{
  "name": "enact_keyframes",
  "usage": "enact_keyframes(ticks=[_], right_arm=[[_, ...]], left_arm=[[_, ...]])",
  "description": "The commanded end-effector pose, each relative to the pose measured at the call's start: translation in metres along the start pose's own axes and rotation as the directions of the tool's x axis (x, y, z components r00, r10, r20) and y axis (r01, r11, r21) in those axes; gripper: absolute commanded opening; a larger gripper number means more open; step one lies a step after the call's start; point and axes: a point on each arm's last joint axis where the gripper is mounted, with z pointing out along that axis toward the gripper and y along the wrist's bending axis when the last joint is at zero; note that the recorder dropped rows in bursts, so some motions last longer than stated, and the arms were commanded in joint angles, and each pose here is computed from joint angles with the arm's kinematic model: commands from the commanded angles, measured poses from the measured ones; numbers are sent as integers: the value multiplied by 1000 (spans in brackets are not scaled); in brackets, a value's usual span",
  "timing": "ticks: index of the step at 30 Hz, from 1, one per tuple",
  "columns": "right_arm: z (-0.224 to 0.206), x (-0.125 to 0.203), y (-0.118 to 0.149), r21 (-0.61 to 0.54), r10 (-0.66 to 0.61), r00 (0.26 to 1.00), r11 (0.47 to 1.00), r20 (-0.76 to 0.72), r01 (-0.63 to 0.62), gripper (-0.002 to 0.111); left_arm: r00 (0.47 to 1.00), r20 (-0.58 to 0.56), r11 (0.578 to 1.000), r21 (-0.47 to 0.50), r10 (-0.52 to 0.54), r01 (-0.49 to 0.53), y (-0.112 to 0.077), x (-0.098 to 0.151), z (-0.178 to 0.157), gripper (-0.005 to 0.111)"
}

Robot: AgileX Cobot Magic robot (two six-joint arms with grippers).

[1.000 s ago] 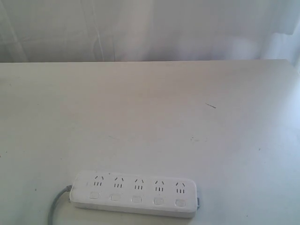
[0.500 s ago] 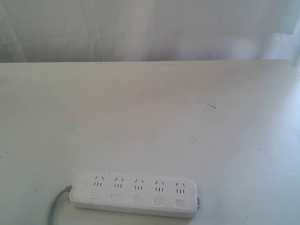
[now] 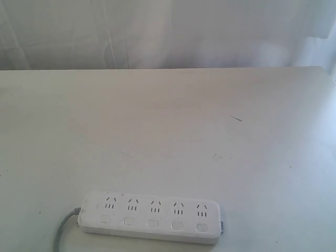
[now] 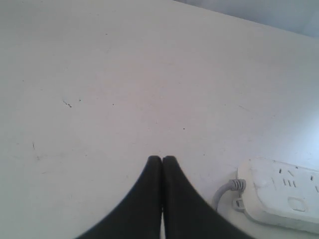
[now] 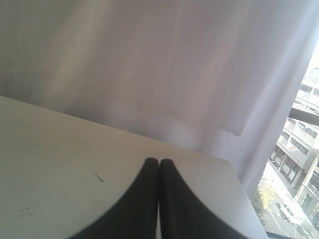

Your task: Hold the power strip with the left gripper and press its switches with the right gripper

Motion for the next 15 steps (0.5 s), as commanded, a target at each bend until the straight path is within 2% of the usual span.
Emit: enact_keyframes(ticks=[1, 4, 8, 10, 15], right_arm=[[0, 1, 0, 0, -10, 1000, 1000, -1, 10, 0], [0, 1, 1, -2, -10, 1000, 1000, -1, 10, 0], [0, 1, 0, 0, -10, 1000, 1000, -1, 10, 0], [0, 1, 1, -2, -10, 1000, 1000, -1, 10, 0], [0, 1, 1, -2, -10, 1000, 1000, -1, 10, 0]], left_arm=[[1000, -2, 1000, 11, -15, 15, 0, 1, 0, 0], [1000, -2, 1000, 11, -15, 15, 0, 1, 0, 0], [996, -8, 996, -22, 87, -87, 3, 1, 0, 0], [988, -15, 988, -21, 152, -152, 3, 2, 0, 0], [927, -82, 930, -21, 365, -368, 5, 7, 0, 0]])
